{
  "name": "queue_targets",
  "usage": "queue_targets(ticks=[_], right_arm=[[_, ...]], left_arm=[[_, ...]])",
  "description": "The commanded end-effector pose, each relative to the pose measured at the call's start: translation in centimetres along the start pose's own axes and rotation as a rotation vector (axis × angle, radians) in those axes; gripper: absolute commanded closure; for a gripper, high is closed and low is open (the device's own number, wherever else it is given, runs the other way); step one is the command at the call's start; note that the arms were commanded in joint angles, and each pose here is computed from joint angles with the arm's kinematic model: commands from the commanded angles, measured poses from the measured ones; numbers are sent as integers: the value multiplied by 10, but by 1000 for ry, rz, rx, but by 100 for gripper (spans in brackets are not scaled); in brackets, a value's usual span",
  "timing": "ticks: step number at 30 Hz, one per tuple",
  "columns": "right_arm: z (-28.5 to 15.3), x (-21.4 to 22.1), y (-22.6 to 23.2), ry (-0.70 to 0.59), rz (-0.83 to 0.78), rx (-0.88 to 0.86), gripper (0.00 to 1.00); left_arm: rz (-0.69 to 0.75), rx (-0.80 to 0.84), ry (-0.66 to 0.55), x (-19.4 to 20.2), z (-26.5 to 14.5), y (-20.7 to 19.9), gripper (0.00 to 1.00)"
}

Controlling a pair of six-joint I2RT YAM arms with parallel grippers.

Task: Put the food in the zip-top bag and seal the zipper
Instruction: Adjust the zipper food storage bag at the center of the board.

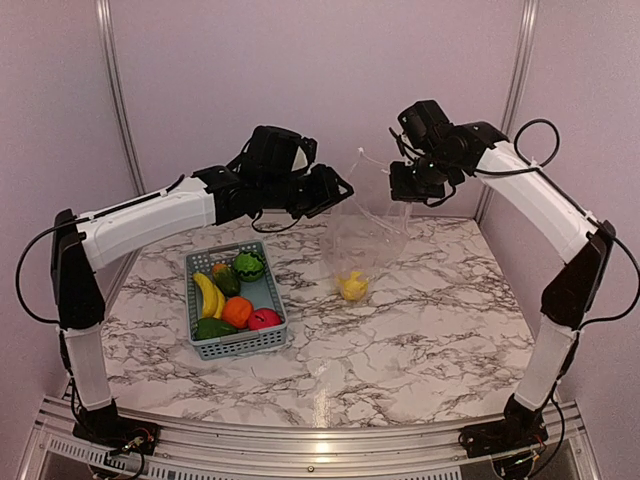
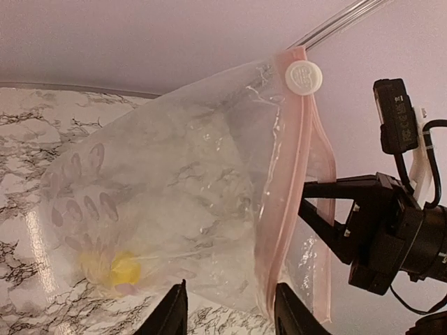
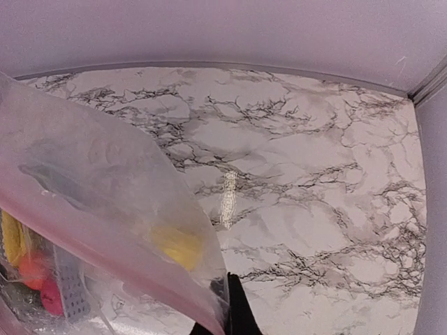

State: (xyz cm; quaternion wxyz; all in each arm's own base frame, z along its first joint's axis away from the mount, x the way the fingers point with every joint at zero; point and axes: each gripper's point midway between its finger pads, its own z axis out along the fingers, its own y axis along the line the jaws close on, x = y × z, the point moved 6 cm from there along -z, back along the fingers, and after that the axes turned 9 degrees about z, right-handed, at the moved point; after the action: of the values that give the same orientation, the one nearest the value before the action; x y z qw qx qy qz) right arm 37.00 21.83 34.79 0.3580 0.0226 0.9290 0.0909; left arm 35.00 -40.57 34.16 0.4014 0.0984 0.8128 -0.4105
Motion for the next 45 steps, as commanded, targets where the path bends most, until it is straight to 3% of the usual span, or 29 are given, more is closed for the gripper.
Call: queue_targets(ticks=[1,6,18,19,20,21,25,29,34,38,41,45], right_arm=[[-6,-20,-17,-46,5,22,100],[-1,-21,-20,-42,13,32,100],[18,8,40,24,-99,-146,100],[20,11,44,38,-97,-158,100],[22,13,46,52,-91,-174,100],[24,15,48,58,-80,-185,100],[28,7,32,51,-29,-205,100],[27,-2,1,47,6,-249,100],[19,-26,-50,-24,14,-85,100],[0,-58,-68,-143,36,8,100],[-11,-71,-70,-181,-1,50,100],[0,-66,-64,-166,-14,23,100]], left_arm=[[35,-22,38,4,-5,9,52],[92,-15,-10,-5,-27,12,40],[165,-319,69,29,-93,101,37],[174,-332,78,33,-99,107,29],[188,-341,77,34,-104,110,4],[213,-352,69,34,-111,111,1],[292,-418,81,33,-124,120,1],[266,-531,82,34,-128,133,1],[164,-541,54,38,-123,140,1],[18,-874,33,46,-149,175,1],[97,-843,134,51,-140,187,1],[190,-817,128,52,-136,190,1]])
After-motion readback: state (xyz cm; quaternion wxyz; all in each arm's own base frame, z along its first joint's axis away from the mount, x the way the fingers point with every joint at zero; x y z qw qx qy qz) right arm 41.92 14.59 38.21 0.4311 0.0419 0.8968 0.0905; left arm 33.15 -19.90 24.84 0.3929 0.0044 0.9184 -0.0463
